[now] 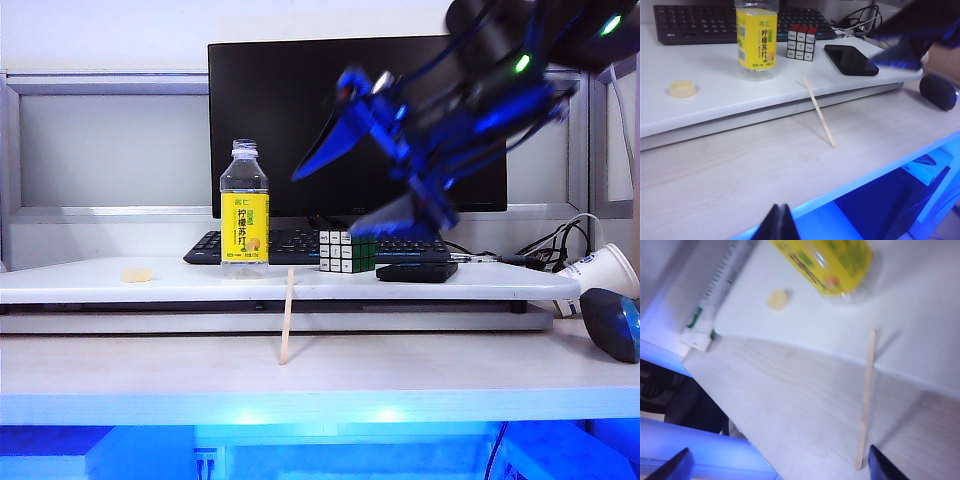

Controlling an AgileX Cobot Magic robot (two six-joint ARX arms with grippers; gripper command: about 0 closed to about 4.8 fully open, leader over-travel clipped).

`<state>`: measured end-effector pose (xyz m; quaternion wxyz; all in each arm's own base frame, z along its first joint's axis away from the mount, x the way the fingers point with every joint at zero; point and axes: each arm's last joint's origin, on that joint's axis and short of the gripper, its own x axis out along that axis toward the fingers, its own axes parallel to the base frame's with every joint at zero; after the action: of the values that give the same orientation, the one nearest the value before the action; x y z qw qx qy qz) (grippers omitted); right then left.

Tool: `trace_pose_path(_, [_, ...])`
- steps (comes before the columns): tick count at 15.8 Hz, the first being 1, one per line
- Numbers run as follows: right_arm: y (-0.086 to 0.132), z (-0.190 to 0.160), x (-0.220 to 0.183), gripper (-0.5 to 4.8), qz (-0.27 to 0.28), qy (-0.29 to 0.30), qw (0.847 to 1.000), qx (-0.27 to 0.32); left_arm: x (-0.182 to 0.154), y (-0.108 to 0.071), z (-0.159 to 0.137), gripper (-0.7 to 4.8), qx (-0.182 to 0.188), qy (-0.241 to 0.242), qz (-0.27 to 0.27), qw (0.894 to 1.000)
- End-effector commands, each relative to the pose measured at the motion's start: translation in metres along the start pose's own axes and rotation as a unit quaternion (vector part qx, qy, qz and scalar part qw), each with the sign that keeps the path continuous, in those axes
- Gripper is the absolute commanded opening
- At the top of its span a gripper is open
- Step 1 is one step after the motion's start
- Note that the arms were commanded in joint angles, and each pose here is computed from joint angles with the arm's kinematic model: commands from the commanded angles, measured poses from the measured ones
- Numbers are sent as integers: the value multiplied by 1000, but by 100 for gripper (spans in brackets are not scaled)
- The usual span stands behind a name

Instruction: Grab a stick from the table and stick it in a plastic bottle.

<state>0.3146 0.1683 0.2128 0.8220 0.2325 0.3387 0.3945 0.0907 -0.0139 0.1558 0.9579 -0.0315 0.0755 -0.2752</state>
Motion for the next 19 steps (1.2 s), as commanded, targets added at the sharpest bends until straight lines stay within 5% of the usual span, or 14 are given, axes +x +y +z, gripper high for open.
trace_pose_path(1, [-6,0,19,479,13,16,1000,17,0,0,-1,-5,-1,5,-2,1000])
trace_pose_path(5, [-32,-4,69,479,1,49,997,56,0,0,-1,-5,-2,5,-2,1000])
trace_pose_path(12, [-44,-7,104,479,-17,56,996,61,0,0,-1,-5,-2,5,-2,1000])
trace_pose_path(15, [-47,-7,105,404,-35,47,996,61,0,0,-1,-5,-2,5,-2,1000])
trace_pose_path(16, [-48,-7,106,303,-49,36,996,58,0,0,-1,-5,-2,5,-2,1000])
trace_pose_path(19, [-49,-6,105,127,-68,24,996,57,0,0,-1,-5,-2,5,-2,1000])
